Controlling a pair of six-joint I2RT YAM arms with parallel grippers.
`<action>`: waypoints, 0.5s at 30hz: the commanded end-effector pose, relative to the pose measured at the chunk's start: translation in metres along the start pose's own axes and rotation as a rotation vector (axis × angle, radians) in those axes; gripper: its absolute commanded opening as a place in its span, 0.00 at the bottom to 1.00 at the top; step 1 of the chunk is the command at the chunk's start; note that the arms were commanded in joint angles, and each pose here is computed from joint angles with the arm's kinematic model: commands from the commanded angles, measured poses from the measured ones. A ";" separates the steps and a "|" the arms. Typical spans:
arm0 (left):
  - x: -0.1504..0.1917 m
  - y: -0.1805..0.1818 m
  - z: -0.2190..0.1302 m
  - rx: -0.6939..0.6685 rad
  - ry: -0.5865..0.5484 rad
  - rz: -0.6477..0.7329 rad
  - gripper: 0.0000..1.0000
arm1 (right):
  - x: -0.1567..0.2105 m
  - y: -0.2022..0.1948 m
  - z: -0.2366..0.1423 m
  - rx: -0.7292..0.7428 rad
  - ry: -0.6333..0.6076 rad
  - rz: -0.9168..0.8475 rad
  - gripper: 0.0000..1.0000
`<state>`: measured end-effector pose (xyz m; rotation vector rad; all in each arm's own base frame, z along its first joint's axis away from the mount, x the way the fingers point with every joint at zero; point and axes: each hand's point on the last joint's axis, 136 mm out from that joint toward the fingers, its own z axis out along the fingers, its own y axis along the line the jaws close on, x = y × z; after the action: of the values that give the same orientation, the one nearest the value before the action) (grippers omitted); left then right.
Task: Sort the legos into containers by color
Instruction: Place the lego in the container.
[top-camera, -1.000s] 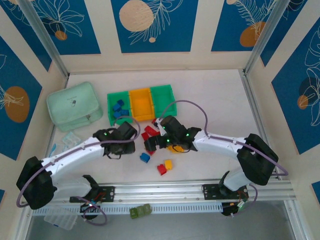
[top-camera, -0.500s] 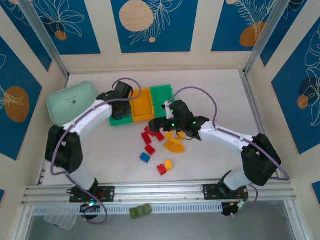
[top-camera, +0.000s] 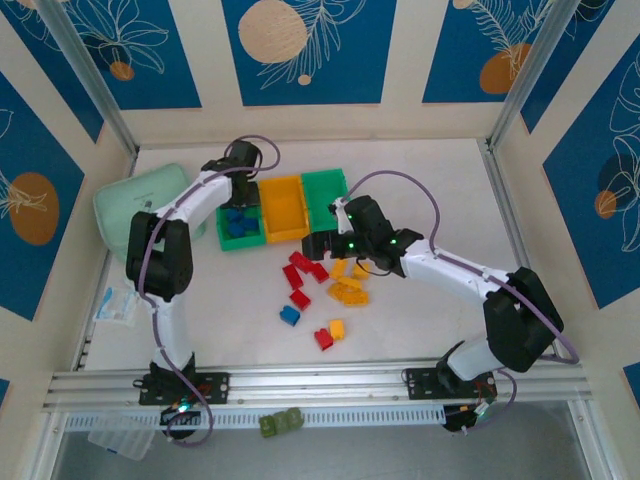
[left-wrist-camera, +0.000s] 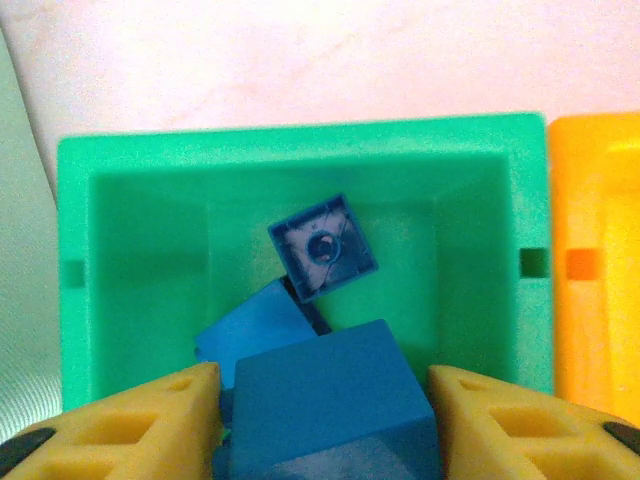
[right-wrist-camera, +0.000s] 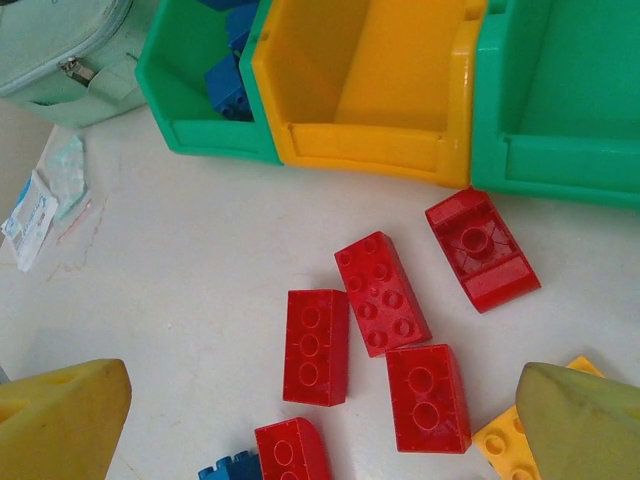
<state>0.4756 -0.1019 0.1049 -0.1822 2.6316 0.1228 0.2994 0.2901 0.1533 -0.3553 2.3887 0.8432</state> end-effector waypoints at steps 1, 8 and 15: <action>-0.008 0.008 -0.011 -0.011 -0.005 0.013 0.55 | -0.005 0.006 -0.012 -0.026 -0.017 -0.019 0.99; -0.015 0.016 -0.031 -0.015 -0.036 0.026 0.62 | -0.008 0.009 -0.015 -0.039 -0.024 -0.024 0.99; -0.001 0.011 -0.063 0.095 -0.040 0.005 0.64 | -0.003 0.012 -0.022 -0.054 -0.013 -0.025 0.99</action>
<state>0.4614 -0.0992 0.1376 -0.1474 2.6071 0.0843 0.2975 0.2888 0.1668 -0.3672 2.3550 0.8689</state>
